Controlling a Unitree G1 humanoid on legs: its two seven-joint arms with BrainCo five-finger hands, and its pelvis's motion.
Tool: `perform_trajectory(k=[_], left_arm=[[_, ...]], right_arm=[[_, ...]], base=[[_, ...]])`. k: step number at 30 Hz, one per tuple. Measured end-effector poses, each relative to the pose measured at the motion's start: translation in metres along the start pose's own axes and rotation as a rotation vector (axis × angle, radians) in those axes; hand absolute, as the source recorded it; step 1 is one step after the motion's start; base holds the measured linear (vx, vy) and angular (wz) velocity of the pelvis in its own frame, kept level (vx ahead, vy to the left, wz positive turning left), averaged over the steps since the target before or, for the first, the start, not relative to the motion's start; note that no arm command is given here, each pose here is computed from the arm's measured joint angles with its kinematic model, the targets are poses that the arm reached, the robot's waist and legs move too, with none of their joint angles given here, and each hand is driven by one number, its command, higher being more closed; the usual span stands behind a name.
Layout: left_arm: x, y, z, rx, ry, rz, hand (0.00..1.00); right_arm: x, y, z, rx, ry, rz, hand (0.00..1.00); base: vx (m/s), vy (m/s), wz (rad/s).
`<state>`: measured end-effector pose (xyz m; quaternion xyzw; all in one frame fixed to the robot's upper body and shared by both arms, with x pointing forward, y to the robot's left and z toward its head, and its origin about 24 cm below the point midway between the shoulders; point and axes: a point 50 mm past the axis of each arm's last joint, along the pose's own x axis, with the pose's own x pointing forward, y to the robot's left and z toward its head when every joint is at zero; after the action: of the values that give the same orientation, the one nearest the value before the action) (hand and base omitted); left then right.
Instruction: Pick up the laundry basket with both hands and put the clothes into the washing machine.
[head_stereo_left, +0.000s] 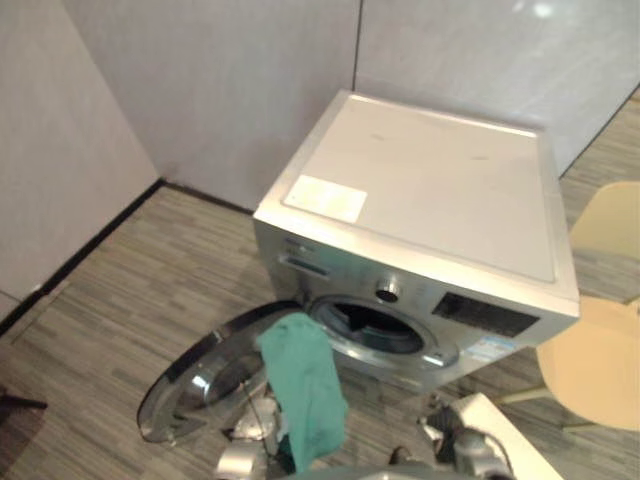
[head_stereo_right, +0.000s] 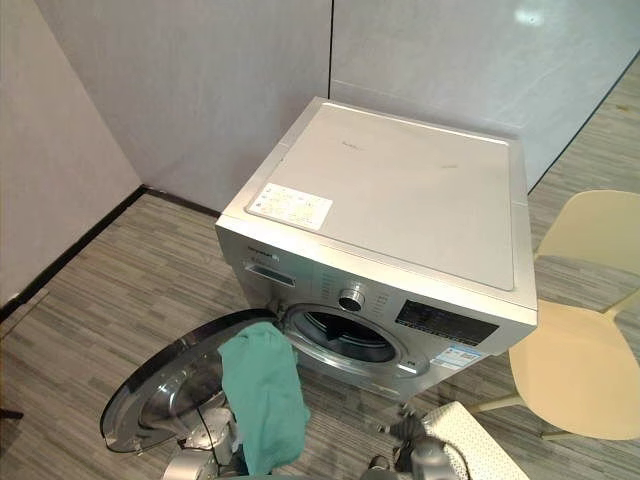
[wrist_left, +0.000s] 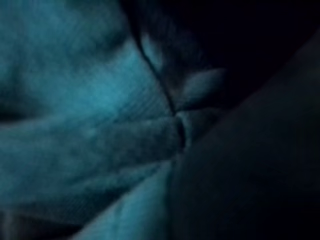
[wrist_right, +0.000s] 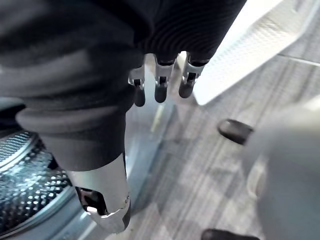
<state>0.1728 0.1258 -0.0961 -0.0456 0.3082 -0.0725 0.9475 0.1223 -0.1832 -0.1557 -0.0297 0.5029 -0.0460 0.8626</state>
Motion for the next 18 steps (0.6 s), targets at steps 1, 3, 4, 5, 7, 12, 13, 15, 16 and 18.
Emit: perform_trajectory(k=[1,3,4,5,7,12,13,15,16,18], left_arm=[[0.0,0.001,-0.001,0.004,0.005,0.001,1.0],[0.008,-0.007,0.014,0.038,-0.031,-0.037,1.0],[0.015,-0.012,0.027,0.057,-0.068,-0.06,1.0],[0.023,-0.017,0.045,0.079,-0.116,-0.081,1.0],[0.033,-0.021,0.075,0.085,-0.198,-0.085,1.0],[0.047,-0.043,0.145,0.058,-0.379,-0.104,1.0],[0.048,-0.047,0.153,0.045,-0.4,-0.107,1.0],[0.047,-0.062,0.193,0.014,-0.514,-0.121,1.0],[0.045,-0.065,0.203,0.002,-0.544,-0.128,1.0],[0.037,-0.073,0.241,-0.048,-0.66,-0.139,1.0]], right_arm=[[-0.001,0.003,-0.007,0.009,0.022,0.009,0.0],[0.0,-0.007,0.0,0.051,0.004,-0.03,0.0],[0.002,-0.009,0.009,0.06,-0.016,-0.038,0.0],[0.005,-0.01,0.023,0.08,-0.057,-0.046,0.0],[0.009,-0.011,0.056,0.089,-0.139,-0.063,0.0],[0.0,-0.011,0.109,0.125,-0.343,-0.079,0.0],[-0.003,-0.01,0.115,0.123,-0.375,-0.084,0.0],[-0.018,0.0,0.149,0.111,-0.532,-0.083,0.0],[-0.023,0.005,0.16,0.114,-0.577,-0.074,0.0],[-0.044,0.026,0.196,0.116,-0.737,-0.029,0.0]], base=[[-0.03,0.142,0.02],[-0.07,0.141,-0.21],[-0.21,0.157,-0.38],[-0.23,0.119,-0.45],[-0.25,0.104,-0.72],[-0.18,0.02,-0.65],[-0.06,-0.058,-0.38],[-0.03,-0.086,-0.35],[-0.02,-0.118,-0.34],[-0.01,-0.138,-0.13]])
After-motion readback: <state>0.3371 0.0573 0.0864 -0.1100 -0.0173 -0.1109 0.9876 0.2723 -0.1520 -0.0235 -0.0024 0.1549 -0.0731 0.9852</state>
